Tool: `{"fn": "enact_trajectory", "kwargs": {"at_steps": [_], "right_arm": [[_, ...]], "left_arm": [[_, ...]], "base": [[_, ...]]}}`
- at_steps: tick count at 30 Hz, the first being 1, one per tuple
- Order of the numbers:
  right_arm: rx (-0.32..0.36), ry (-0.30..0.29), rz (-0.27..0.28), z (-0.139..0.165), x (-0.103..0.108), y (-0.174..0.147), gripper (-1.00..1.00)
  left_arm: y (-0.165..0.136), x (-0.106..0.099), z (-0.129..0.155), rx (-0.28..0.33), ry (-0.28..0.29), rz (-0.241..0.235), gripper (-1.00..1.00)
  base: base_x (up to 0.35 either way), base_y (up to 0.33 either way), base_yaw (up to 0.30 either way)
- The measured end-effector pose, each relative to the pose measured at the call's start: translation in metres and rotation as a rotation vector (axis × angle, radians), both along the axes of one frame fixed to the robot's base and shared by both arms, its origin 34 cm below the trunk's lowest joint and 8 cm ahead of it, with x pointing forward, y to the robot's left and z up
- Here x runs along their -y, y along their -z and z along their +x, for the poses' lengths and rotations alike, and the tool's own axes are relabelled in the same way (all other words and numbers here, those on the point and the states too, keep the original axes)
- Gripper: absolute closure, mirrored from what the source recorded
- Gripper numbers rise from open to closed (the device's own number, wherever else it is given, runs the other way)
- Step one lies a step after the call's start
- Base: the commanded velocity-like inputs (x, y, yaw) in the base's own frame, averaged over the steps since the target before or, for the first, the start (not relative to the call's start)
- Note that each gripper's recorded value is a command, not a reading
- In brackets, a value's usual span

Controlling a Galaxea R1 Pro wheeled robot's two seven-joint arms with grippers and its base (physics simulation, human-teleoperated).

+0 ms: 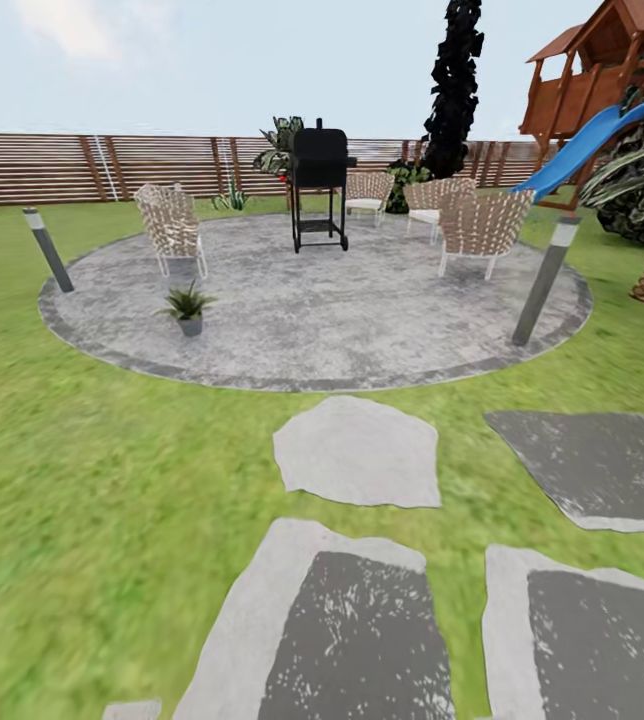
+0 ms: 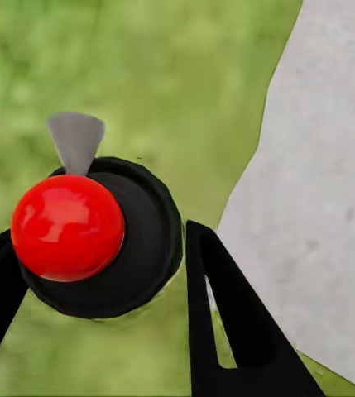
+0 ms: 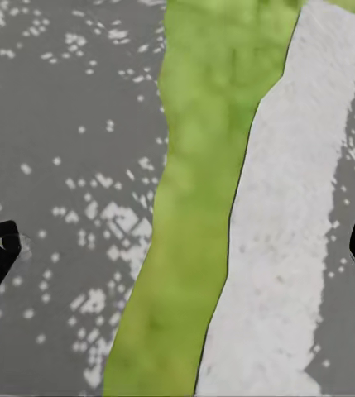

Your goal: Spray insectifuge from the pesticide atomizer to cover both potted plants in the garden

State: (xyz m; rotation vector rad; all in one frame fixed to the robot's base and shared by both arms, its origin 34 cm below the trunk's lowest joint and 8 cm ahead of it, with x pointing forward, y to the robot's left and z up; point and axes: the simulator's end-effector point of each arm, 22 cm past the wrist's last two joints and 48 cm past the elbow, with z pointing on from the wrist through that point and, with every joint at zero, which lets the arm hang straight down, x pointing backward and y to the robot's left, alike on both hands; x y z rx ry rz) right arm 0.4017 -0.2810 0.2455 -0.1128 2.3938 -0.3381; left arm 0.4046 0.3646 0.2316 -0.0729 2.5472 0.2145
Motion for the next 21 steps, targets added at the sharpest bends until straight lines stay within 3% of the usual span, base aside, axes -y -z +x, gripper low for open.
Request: {"fn": "enact_trajectory", "kwargs": {"at_steps": [21], "right_arm": [[0.000, -0.001, 0.000, 0.0000, -0.0002, 0.0000, -1.00]], "left_arm": [[0.0000, -0.0003, 0.0000, 0.000, 0.000, 0.000, 1.00]], "base": [[0.339, 0.000, 0.000]]}}
